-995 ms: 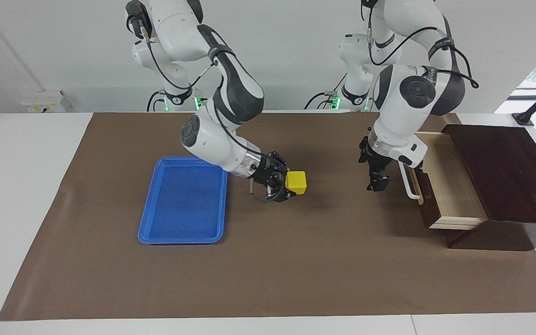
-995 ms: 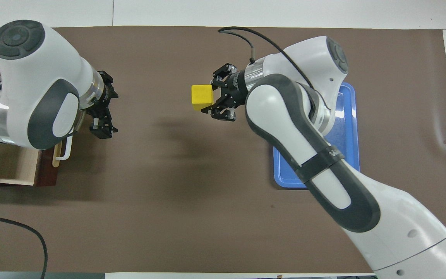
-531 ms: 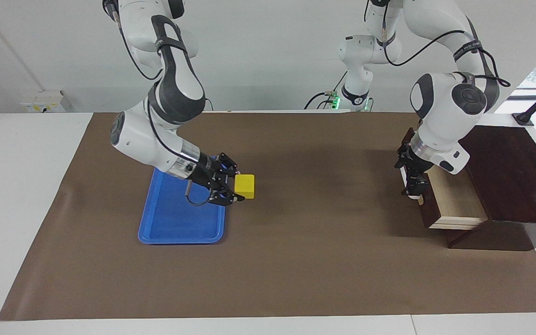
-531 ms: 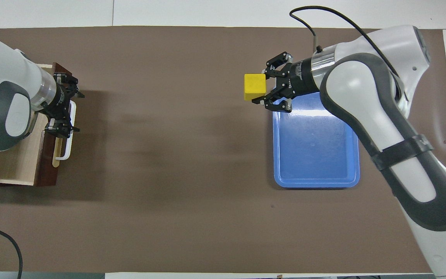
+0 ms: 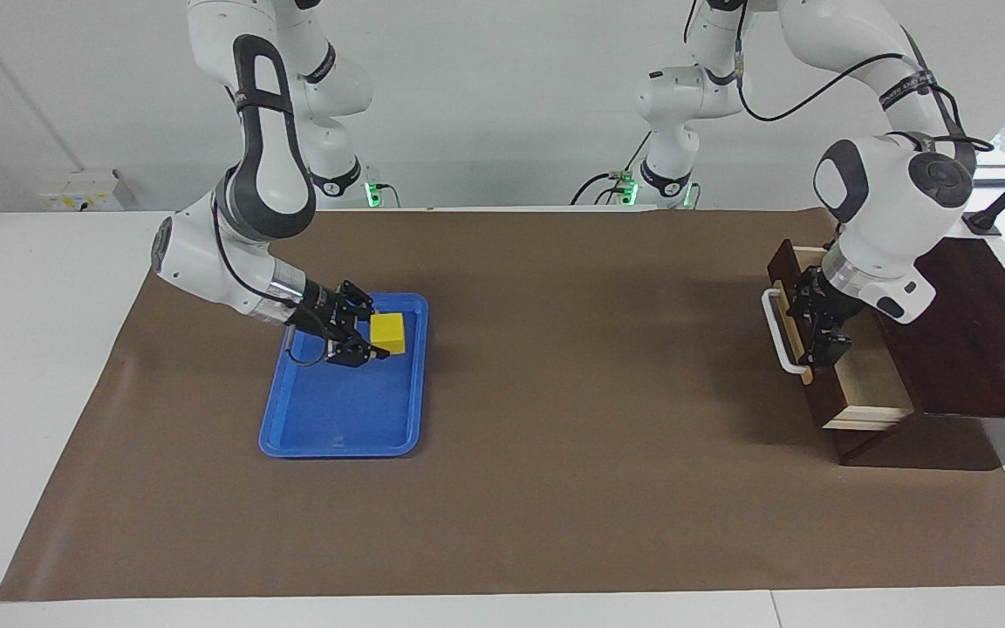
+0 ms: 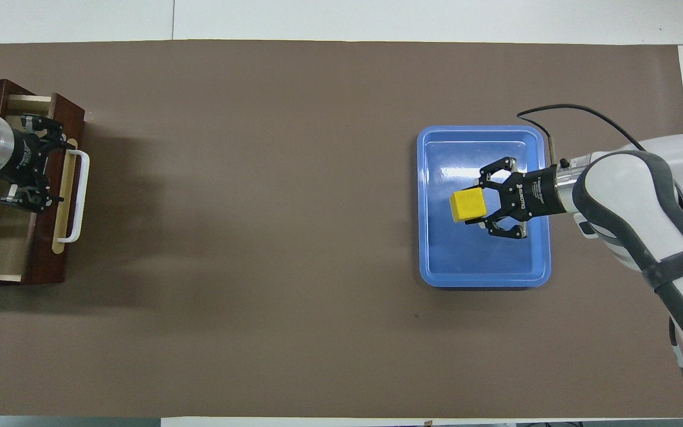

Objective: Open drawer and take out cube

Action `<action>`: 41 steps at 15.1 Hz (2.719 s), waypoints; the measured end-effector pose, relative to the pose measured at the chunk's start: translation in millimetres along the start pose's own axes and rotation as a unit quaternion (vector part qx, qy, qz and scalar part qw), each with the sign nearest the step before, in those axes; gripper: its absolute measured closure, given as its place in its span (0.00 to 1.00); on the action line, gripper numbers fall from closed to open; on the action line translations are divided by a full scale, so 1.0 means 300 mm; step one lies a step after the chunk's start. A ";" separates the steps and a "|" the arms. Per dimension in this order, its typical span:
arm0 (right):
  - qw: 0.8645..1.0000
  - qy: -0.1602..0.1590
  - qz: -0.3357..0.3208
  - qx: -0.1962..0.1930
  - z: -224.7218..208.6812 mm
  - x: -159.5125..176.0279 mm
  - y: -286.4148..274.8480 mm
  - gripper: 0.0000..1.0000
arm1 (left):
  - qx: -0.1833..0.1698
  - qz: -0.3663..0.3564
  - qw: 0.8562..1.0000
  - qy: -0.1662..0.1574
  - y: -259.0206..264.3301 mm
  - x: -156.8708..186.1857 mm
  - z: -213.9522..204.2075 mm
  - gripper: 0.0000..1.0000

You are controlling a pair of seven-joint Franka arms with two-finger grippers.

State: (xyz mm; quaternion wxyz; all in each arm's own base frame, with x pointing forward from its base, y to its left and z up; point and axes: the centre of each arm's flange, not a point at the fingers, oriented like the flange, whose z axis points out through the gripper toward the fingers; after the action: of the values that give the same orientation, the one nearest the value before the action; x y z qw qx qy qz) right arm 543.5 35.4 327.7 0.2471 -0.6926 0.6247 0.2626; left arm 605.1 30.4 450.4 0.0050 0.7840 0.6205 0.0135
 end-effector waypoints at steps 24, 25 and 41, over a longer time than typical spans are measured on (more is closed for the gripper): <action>1.000 0.026 0.012 0.009 0.081 0.286 0.036 0.44 | -0.031 0.076 0.997 0.011 0.017 -0.073 -0.352 0.00; 1.000 0.026 0.013 0.009 0.081 0.286 0.036 0.44 | -0.034 0.086 0.996 0.011 0.013 -0.112 -0.385 0.00; 0.999 0.009 0.028 0.029 -0.066 0.115 -0.015 0.00 | -0.029 0.494 0.869 0.009 -0.157 -0.212 -0.628 0.00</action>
State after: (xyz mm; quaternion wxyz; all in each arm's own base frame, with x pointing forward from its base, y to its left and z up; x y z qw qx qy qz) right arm 552.0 -2.7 319.2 0.2541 -0.6699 0.6533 0.2445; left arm 539.5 -22.4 636.6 0.0151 0.9876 0.1514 0.0390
